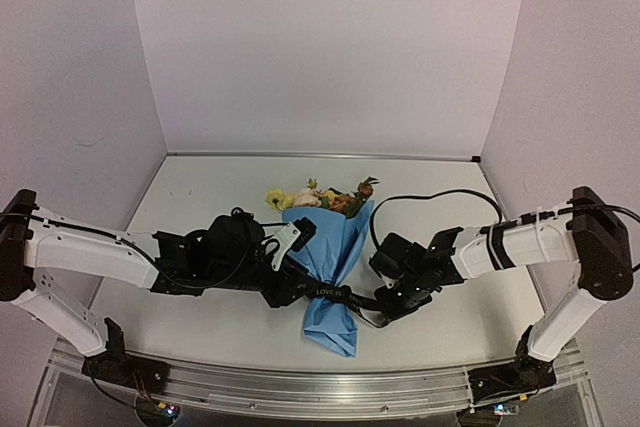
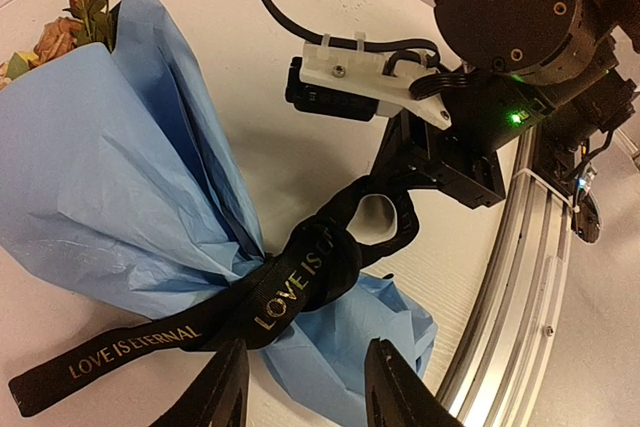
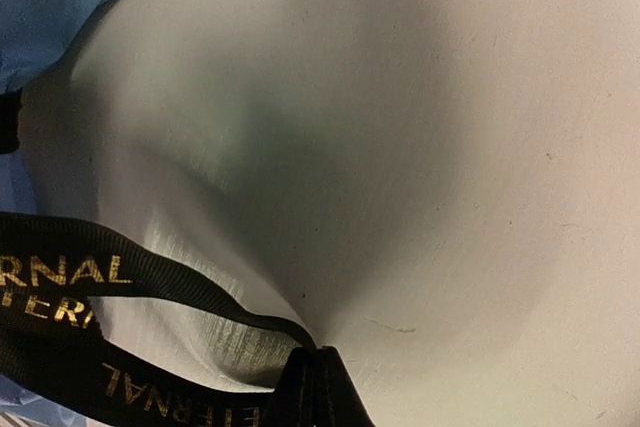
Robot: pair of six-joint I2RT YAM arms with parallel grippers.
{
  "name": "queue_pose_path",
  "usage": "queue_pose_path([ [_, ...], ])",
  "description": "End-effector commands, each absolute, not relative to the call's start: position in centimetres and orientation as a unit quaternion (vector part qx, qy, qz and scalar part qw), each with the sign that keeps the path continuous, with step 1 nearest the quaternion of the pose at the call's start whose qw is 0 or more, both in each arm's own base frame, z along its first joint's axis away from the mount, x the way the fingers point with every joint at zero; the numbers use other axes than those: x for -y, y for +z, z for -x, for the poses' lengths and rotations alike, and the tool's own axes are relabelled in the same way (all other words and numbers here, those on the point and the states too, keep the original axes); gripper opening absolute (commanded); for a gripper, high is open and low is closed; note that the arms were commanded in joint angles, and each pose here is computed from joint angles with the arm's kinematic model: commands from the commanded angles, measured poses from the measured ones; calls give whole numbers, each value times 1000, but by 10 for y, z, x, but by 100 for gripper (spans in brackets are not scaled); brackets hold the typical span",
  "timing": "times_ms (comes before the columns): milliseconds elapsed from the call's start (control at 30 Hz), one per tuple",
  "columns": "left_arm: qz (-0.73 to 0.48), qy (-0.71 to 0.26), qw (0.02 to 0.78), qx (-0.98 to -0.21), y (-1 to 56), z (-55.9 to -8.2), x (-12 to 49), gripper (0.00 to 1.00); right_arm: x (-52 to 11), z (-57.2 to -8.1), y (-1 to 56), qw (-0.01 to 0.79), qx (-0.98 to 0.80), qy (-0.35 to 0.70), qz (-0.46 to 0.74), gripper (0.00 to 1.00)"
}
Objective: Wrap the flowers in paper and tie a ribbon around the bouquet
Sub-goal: Pick up the right side of the half-tied ribbon from the center of the board, then pass from the right arm to the left
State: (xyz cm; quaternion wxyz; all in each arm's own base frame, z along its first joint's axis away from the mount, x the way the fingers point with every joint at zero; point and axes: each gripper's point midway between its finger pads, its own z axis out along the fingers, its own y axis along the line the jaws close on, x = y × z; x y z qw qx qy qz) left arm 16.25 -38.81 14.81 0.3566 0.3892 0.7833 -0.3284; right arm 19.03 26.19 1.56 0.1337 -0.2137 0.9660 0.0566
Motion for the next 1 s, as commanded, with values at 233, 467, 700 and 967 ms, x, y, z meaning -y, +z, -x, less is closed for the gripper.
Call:
queue_pose_path([
  [233,-432,-341,400,-733,175,-147,413,41,-299,-152,121,48,-967,181,175,0],
  [467,-450,-316,411,-727,164,-134,415,42,-345,-146,131,-7,-969,225,97,0],
  [700,-462,-309,404,-726,151,-121,413,45,-376,-156,137,-3,-970,242,33,0],
  [967,-433,-303,430,-732,140,-117,409,47,-405,-174,138,2,-952,298,-67,0],
])
